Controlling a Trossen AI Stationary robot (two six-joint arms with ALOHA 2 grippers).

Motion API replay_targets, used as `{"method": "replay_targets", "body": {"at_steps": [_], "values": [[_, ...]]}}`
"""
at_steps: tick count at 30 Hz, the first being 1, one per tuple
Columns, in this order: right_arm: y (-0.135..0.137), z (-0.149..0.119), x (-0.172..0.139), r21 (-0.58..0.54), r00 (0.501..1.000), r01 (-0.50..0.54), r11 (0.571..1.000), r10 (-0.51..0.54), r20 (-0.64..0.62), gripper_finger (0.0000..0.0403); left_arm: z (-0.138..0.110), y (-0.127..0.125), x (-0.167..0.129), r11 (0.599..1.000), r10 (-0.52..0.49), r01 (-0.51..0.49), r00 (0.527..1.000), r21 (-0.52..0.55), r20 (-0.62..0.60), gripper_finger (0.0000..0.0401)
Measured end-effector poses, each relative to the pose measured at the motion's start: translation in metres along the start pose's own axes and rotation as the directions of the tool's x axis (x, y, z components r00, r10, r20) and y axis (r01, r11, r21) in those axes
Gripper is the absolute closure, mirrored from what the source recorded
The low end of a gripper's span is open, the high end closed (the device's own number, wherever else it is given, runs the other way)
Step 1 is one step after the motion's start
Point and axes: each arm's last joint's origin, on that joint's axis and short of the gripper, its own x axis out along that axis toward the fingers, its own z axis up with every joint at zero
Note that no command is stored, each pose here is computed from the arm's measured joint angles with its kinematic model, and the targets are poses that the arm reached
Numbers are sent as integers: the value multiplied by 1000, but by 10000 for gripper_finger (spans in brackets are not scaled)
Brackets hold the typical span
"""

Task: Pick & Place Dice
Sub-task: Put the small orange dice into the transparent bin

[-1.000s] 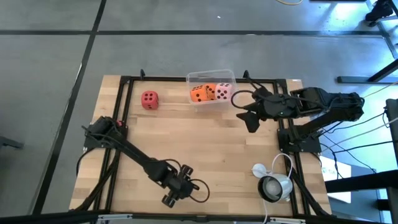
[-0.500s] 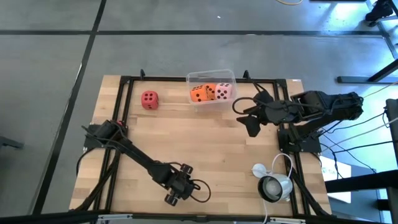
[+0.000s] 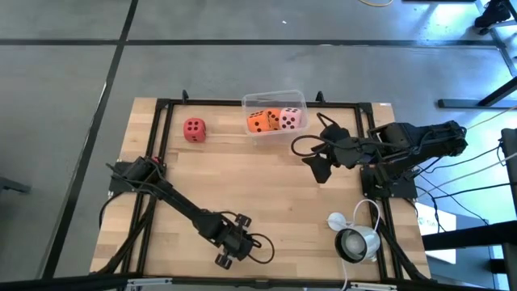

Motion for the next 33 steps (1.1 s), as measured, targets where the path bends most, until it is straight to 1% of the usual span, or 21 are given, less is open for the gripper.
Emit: {"method": "replay_targets", "body": {"at_steps": [6,9,10,14,18,21,23,25,28,30,33], "values": [[2,0,3,-2,1000,1,1000,-1,-5,140,0,0,0,999,2,-1,1000,-49,3,341],[2,0,3,0,1000,-2,1000,2,-2,140,0,0,0,999,-2,2,1000,-54,-3,381],[2,0,3,0,1000,-2,1000,2,-2,140,0,0,0,998,-1,1,1000,-55,-5,387],[3,-1,2,-5,1000,-7,1000,7,-5,140,-1,0,0,998,0,-1,1000,-62,-12,389],[5,-3,1,-7,1000,-16,1000,16,-9,140,0,2,-1,993,-1,0,1000,-120,-10,391],[7,-6,-1,4,1000,-25,1000,25,-13,140,0,2,-8,986,-27,25,1000,-163,-8,391],[8,-8,-2,-6,999,-33,999,32,-16,140,2,3,-17,983,-23,23,1000,-185,6,391],[10,-9,-3,-19,999,-37,999,37,-17,140,7,3,-33,977,-7,18,999,-212,51,391],[12,-12,-5,-60,999,-35,998,36,1,140,14,5,-60,965,49,-13,990,-261,131,391],[14,-12,-6,-95,999,-46,994,48,14,140,18,8,-81,954,111,-51,975,-296,190,391],[20,-12,-8,-151,995,-86,985,93,38,140,24,15,-118,925,202,-80,932,-372,300,391]]}}
